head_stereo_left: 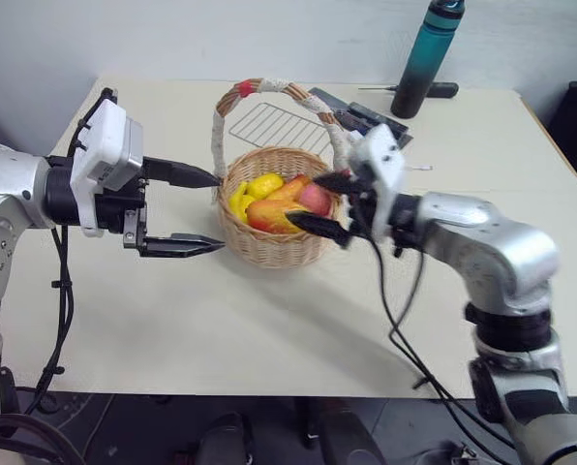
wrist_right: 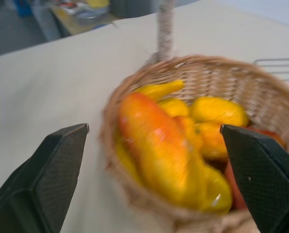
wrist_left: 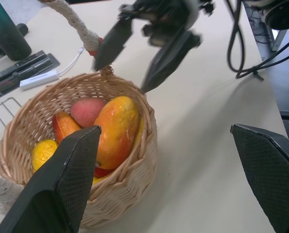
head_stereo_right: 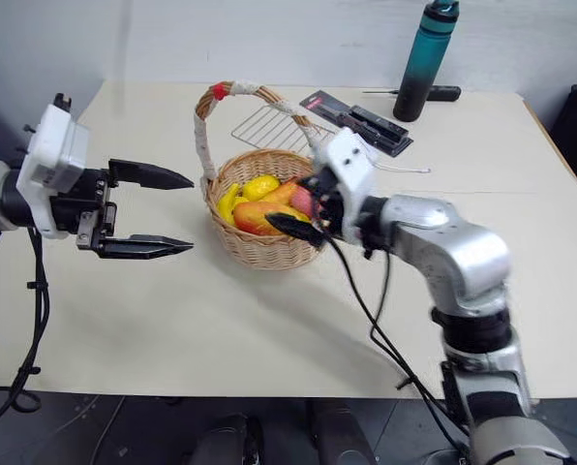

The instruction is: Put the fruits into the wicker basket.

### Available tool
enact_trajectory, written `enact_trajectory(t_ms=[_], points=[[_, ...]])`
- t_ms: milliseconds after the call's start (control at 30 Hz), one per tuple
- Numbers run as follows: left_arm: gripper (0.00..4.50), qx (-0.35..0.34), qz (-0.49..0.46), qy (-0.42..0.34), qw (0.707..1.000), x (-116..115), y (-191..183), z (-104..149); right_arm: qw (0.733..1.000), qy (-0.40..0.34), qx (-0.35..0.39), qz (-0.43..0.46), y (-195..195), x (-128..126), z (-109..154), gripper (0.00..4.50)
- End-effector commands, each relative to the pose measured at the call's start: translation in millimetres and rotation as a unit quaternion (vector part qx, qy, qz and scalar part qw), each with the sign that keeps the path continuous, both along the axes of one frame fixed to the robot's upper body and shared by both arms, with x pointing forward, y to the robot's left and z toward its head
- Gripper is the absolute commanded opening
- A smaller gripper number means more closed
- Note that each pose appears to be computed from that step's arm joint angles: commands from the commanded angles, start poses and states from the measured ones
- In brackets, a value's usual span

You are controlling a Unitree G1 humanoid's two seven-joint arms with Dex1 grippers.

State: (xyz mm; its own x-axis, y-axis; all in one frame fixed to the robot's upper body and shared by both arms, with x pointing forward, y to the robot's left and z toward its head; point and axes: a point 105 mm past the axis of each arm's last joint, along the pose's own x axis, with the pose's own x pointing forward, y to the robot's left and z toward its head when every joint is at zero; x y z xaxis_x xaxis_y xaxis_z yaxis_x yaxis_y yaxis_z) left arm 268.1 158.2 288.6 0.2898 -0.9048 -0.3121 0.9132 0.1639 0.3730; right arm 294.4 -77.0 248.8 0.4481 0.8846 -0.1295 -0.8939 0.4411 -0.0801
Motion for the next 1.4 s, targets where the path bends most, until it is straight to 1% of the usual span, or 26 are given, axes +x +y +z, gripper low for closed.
enact_trajectory(t_ms=[33,100,167,300,500,600,700,833,933,967,1100,1167,1300,1367,1400], points=[[4.50,-0.003,-0.003,-0.024,1.000,0,0,10,0.999,-0.033,-0.006,-0.001,-19,-18,11,4.48],[4.50,-0.003,0.002,-0.028,1.000,4,0,9,0.994,-0.038,-0.003,-0.102,-38,6,8,4.48],[4.50,-0.005,0.002,-0.032,0.999,6,-1,10,0.985,-0.034,0.032,-0.165,-43,24,10,4.48],[4.50,-0.008,-0.005,-0.035,0.999,7,-5,12,0.980,-0.032,0.072,-0.181,-24,38,9,4.48],[4.50,-0.012,-0.007,-0.043,0.999,11,-6,17,0.975,-0.031,0.098,-0.199,5,60,4,4.48],[4.50,-0.021,-0.010,-0.044,0.999,10,-8,19,0.968,-0.026,0.118,-0.220,5,71,3,3.89],[4.50,-0.024,-0.013,-0.044,0.999,9,-9,20,0.970,-0.042,0.103,-0.214,5,70,0,2.83],[4.50,-0.028,-0.013,-0.043,0.999,9,-10,19,0.971,-0.046,0.108,-0.209,3,66,0,1.51],[4.50,-0.036,-0.018,-0.042,0.998,8,-12,20,0.971,-0.054,0.106,-0.209,2,65,1,0.44],[4.50,-0.038,-0.020,-0.042,0.998,8,-13,21,0.971,-0.056,0.106,-0.209,2,64,2,0.22],[4.50,-0.067,-0.042,-0.039,0.996,2,-23,29,0.970,-0.090,0.099,-0.203,-12,54,13,0.17],[4.50,-0.082,-0.057,-0.031,0.994,-3,-27,32,0.965,-0.103,0.102,-0.218,-32,50,21,0.17],[4.50,-0.099,-0.077,-0.024,0.992,-7,-35,35,0.958,-0.144,0.096,-0.228,-73,31,42,0.17],[4.50,-0.103,-0.092,-0.020,0.990,-9,-40,35,0.955,-0.153,0.064,-0.245,-109,17,46,0.17],[4.50,-0.104,-0.096,-0.019,0.990,-9,-41,34,0.955,-0.152,0.050,-0.250,-120,12,46,0.17]])
